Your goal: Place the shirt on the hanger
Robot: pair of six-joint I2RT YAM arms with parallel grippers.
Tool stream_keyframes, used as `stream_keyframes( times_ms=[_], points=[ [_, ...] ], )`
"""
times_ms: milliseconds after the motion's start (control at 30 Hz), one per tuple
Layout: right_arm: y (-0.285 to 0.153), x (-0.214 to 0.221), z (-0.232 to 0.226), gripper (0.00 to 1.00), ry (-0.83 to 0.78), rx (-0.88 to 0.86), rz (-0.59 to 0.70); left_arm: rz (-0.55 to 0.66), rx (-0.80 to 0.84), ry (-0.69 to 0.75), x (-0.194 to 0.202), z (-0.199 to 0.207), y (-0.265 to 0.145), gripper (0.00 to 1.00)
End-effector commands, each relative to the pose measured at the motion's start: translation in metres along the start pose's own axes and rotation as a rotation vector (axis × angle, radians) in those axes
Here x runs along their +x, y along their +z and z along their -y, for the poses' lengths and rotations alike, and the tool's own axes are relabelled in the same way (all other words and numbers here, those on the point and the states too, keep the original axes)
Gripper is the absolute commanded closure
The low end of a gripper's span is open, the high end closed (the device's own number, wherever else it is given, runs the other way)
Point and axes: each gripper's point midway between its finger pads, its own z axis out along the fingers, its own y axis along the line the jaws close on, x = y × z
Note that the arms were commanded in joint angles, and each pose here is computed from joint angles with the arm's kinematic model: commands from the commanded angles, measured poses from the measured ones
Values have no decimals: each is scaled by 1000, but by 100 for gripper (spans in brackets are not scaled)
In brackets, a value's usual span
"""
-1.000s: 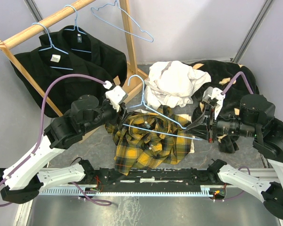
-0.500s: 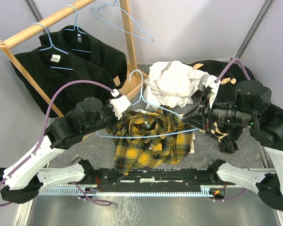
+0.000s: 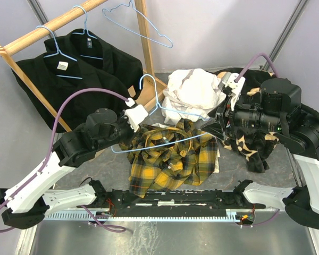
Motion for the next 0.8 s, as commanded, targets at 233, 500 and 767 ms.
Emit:
stream_keyframes(
  times_ms=[233,500,767],
  points=[
    [23,-2,10,35,-24,-8,-38,51,10,95,-10,-1,18,97],
    [52,5,20,35,-104,-47,-64,98,82,239,-11,9,20,97],
    [79,15,-12,36,-10,-299,-108,102,77,278,-6,8,21,97]
  ],
)
